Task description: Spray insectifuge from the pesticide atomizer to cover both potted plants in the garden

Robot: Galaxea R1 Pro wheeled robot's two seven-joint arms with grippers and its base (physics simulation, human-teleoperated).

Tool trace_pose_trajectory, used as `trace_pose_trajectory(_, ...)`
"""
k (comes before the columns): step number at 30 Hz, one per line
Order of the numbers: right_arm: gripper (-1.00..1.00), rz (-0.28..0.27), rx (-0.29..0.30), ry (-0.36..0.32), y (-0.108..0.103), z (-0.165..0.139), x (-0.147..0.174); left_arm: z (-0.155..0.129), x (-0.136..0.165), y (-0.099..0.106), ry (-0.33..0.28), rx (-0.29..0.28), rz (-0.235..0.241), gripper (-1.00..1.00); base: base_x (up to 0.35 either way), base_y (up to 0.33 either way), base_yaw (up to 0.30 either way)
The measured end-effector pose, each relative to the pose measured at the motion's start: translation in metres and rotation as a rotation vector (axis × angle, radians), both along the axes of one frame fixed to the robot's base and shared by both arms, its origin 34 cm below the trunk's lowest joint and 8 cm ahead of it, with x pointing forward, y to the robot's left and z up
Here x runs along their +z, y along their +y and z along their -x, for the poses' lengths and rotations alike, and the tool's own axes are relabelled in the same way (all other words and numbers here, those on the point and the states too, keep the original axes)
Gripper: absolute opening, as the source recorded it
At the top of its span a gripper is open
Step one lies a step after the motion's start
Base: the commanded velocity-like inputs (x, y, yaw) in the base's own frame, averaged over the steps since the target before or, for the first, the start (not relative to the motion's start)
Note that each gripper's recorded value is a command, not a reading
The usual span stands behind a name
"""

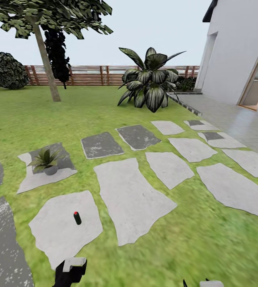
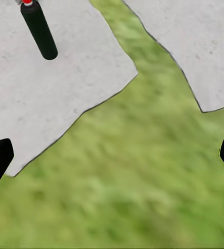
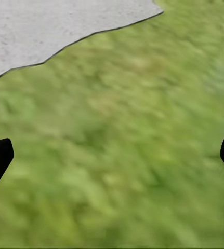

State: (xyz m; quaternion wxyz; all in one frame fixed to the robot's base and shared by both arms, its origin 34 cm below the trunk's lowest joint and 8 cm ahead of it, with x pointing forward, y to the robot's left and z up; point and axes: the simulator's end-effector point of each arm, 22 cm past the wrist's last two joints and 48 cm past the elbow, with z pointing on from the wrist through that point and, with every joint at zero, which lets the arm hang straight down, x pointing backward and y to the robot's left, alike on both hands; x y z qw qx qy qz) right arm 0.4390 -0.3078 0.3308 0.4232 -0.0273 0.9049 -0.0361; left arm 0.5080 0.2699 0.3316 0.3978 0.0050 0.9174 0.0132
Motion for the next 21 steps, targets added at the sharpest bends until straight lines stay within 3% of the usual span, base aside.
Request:
trace_pose_trajectory(13,1.0,0.001,0.0,0.004,0.0001,0.0011,-0.0009,0.0,0.0001,-0.0005,0.0,0.0,0.001,1.0,0.191,-0.17,0.009)
trace_pose_trajectory(21,1.0,0.001,0.0,0.004,0.0001,0.0012,-0.001,-0.0002,0.0002,-0.0003,0.0,0.0,0.0,1.0,0.228,-0.176,0.222)
